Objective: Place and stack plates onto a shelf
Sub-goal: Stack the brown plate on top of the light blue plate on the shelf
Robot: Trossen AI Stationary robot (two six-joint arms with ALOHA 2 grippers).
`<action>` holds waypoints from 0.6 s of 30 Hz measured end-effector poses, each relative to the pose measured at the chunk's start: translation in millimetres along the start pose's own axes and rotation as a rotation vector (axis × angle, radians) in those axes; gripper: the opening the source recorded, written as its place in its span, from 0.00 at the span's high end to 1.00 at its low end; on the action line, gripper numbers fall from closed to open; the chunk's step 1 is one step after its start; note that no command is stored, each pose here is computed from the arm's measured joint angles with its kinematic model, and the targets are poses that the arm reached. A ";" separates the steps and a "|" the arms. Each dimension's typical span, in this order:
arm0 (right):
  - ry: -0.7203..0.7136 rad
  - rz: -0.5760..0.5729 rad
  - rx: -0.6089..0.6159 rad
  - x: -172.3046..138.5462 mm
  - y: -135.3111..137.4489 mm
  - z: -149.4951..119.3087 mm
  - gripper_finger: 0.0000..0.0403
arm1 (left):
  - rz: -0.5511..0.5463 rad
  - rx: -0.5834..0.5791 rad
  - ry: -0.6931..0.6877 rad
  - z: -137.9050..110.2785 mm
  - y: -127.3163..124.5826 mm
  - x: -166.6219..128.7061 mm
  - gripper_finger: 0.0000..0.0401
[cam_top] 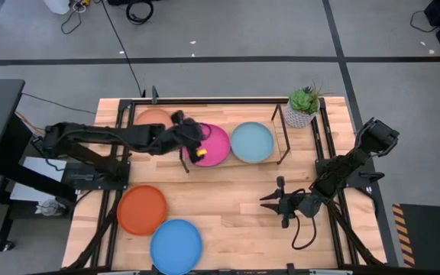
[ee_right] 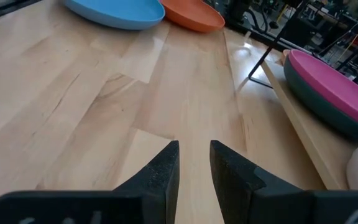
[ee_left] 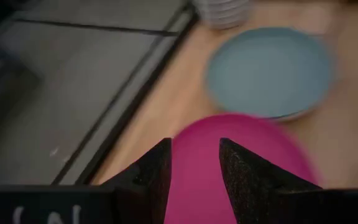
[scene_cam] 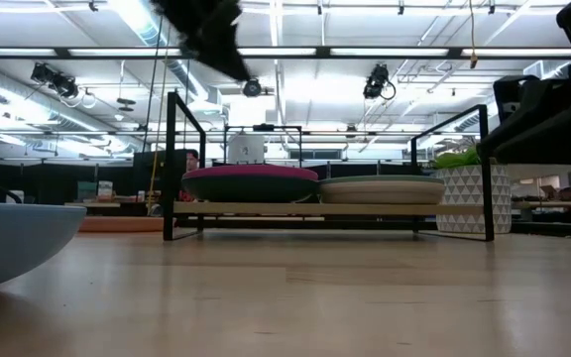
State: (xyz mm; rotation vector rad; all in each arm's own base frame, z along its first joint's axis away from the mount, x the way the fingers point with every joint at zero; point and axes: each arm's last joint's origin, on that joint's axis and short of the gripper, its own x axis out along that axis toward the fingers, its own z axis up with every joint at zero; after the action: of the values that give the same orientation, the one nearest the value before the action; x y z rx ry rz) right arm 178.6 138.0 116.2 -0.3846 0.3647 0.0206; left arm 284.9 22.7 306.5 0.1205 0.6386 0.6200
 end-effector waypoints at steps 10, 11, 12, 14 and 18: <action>-0.003 0.019 0.010 0.0 0.6 0.1 0.76 | 0.393 -0.237 0.059 -56.8 45.5 -4.8 0.65; -0.004 0.019 0.011 0.0 0.5 0.2 0.76 | 0.424 -0.239 0.071 -61.1 49.1 -4.8 0.65; -0.004 0.019 0.013 0.0 0.6 0.3 0.76 | 0.441 -0.239 0.087 -64.7 52.2 -5.1 0.65; -0.004 0.019 0.012 0.0 0.6 0.2 0.76 | 0.457 -0.232 0.130 -72.3 56.9 -2.8 0.65; -0.007 0.020 0.015 0.0 0.5 0.5 0.76 | 0.403 -0.213 0.221 -86.9 59.1 3.8 0.65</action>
State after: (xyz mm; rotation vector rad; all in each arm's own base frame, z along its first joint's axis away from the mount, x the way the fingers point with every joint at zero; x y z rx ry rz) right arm 178.7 138.7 116.4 -0.3659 0.3618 0.0382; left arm 206.2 66.0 251.9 -0.0210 0.7637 1.0968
